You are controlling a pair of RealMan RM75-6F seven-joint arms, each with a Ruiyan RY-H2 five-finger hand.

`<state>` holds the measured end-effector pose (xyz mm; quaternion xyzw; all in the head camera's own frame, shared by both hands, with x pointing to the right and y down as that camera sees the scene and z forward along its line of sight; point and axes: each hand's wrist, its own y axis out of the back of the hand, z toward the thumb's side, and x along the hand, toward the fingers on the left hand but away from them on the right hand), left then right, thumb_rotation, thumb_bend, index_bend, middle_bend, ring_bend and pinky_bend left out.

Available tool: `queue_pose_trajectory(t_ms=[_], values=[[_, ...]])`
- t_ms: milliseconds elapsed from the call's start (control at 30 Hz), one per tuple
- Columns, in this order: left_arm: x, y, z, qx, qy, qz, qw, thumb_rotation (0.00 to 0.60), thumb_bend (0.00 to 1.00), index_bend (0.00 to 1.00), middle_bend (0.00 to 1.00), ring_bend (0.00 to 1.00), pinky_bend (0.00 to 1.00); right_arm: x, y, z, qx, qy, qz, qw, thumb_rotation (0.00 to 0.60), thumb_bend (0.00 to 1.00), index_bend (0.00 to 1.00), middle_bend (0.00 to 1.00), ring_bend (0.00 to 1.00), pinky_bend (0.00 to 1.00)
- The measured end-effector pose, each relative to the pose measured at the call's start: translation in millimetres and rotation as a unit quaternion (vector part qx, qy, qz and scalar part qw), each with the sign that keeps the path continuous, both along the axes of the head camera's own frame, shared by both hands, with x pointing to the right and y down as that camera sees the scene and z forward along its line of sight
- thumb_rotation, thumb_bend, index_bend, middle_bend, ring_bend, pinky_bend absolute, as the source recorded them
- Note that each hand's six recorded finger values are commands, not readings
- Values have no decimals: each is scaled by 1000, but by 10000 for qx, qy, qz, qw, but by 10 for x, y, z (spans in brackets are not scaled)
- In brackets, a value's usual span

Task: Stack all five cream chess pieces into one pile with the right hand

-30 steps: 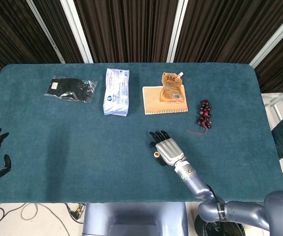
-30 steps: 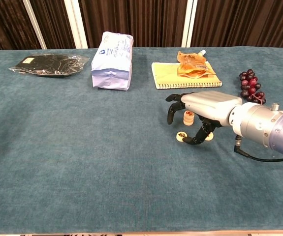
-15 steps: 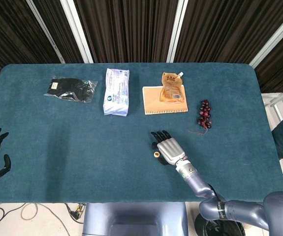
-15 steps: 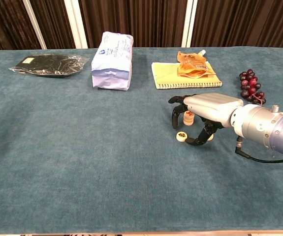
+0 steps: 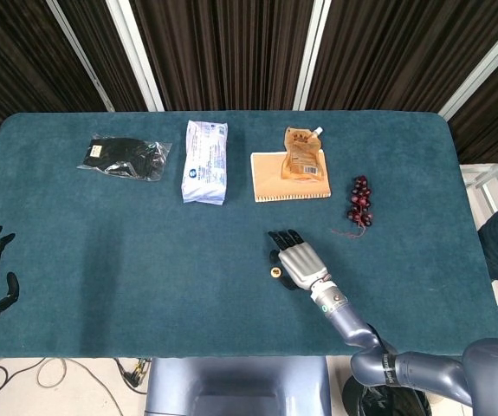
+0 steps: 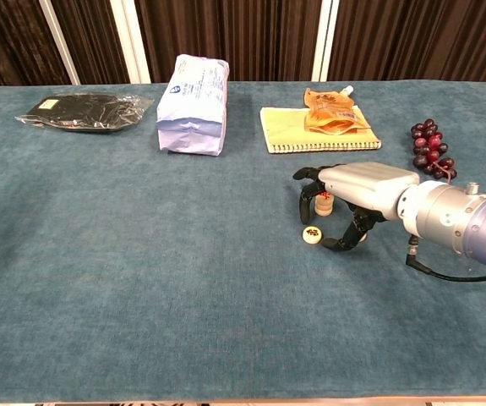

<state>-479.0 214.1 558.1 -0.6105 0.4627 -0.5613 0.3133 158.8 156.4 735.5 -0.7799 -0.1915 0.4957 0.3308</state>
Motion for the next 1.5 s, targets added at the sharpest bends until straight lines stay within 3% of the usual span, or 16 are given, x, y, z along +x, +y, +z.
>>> queue_pose_trajectory(t_ms=[1500], values=[[1,2,1,-12,33,-19,10000,600,624,140,0,0,0,-35,61,-16,-82,-62,-35,9999,600,406,512,0,0,0]])
